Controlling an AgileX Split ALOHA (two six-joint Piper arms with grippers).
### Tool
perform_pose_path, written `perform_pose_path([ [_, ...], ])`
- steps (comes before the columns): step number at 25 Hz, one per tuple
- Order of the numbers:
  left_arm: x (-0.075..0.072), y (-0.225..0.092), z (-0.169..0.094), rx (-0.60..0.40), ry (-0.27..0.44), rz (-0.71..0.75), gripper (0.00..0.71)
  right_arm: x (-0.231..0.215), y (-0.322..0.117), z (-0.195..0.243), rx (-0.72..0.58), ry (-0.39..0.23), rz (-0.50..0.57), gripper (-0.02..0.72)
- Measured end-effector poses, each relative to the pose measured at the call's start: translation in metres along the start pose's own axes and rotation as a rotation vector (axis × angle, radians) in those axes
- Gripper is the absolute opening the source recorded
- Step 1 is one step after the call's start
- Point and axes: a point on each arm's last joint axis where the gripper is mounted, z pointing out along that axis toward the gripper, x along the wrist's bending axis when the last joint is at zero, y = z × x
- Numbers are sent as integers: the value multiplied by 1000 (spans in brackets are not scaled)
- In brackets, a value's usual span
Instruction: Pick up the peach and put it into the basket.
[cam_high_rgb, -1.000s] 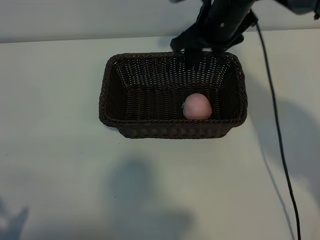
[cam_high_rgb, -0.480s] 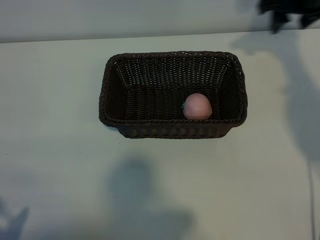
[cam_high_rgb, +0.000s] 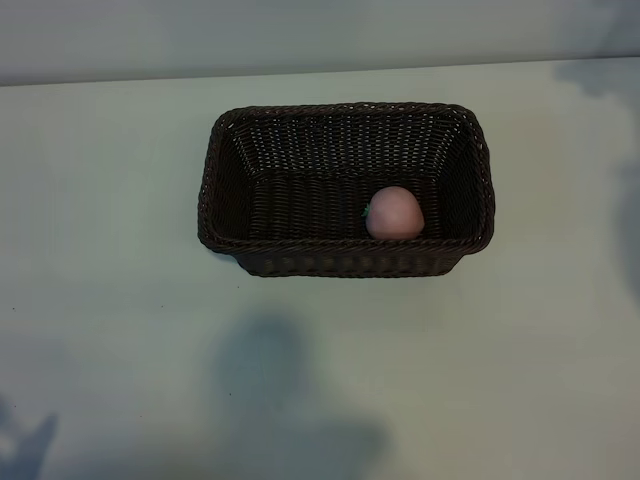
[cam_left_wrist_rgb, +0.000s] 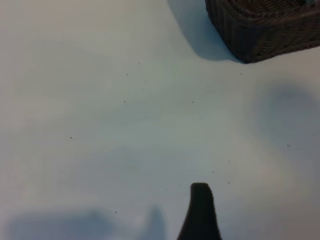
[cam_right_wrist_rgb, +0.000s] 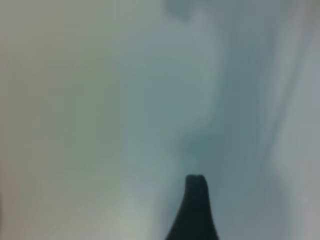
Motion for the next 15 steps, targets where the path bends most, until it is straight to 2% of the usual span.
perform_pose_path([
  [6,0,0,0,0,0,0,579,2,-26,-63,-91,-5,-6,571],
  [15,0,0,0,0,0,0,579,7,-109,-156,-231,-12,-5,570],
])
